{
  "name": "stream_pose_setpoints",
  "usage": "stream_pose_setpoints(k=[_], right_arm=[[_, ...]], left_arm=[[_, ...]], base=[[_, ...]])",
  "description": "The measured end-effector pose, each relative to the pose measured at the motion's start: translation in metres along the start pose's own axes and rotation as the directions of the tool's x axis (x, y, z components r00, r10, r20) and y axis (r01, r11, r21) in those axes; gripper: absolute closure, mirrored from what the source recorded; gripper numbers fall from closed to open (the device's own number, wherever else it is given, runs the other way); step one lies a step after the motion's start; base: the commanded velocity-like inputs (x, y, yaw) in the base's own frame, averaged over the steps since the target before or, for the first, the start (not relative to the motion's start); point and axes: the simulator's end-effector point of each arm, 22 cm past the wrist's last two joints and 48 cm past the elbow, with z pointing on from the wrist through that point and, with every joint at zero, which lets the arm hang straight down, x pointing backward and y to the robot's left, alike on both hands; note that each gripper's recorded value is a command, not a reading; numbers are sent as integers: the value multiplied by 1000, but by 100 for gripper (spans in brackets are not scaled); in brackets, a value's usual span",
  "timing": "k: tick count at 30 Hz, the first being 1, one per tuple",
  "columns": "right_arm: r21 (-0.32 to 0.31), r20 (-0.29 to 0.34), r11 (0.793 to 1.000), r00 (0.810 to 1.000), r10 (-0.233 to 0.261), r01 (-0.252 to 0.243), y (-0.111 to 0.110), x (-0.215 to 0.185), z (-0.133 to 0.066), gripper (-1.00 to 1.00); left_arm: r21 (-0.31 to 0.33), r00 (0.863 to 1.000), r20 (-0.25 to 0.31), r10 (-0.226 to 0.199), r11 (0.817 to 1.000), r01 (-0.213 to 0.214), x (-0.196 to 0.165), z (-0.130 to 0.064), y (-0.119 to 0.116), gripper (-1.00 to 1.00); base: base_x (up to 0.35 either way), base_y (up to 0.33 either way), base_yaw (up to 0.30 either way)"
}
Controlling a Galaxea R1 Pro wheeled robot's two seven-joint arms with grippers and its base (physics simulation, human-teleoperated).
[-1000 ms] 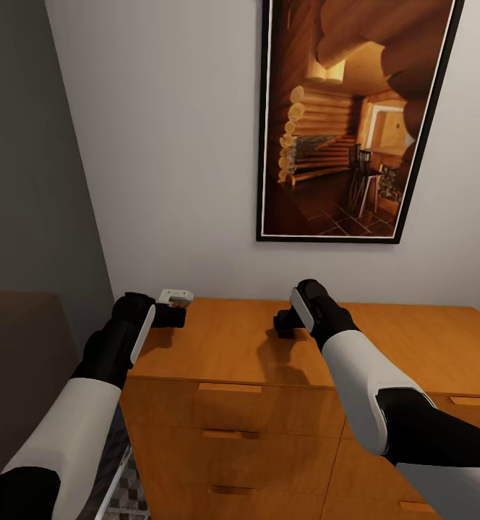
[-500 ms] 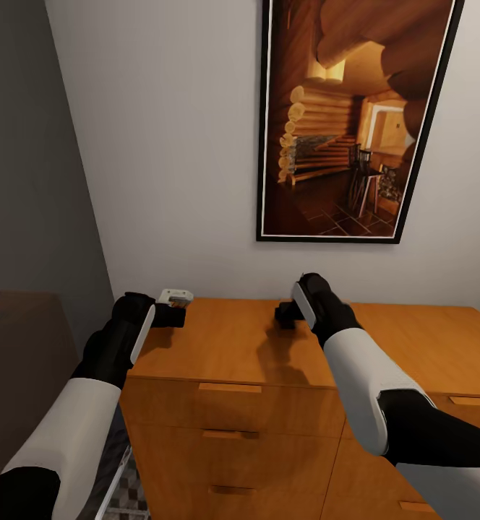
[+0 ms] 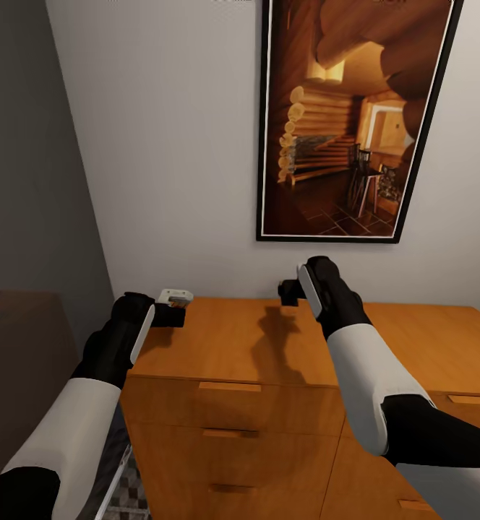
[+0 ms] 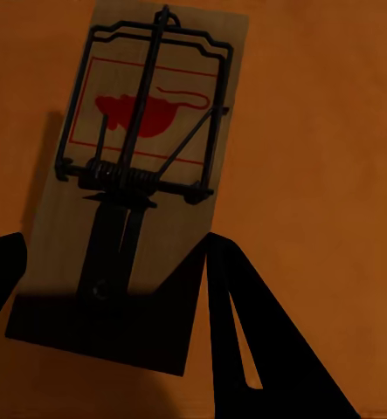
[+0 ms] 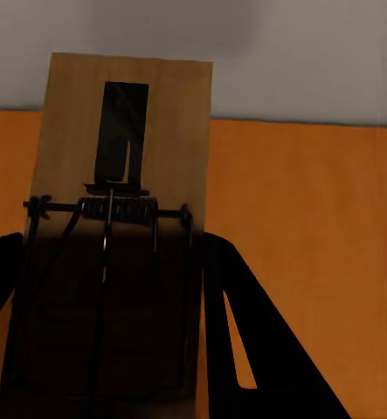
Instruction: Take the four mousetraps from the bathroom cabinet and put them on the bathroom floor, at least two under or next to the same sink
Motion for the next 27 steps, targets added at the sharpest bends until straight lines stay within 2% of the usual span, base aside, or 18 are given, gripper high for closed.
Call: stream_pose_setpoints(k=[11,19,27], right_arm=[[6,13,1000,1000,-2,1,-2,-4,-2,100],[-5,13,1000,1000,3,-3,1,-4,-2,100],[-5,10,1000,1000,3,-3,1,-3,-2,100]], left_arm=[[0,1000,1,1,1000,-1,0,0,0,100],[2,1000,29,3,1000,-4,-10,-6,-1,100],[3,999,34,4,1000,-4,-12,-7,-2,100]], base=[[-299,0,0],[-344,0,0],[-346,0,0]])
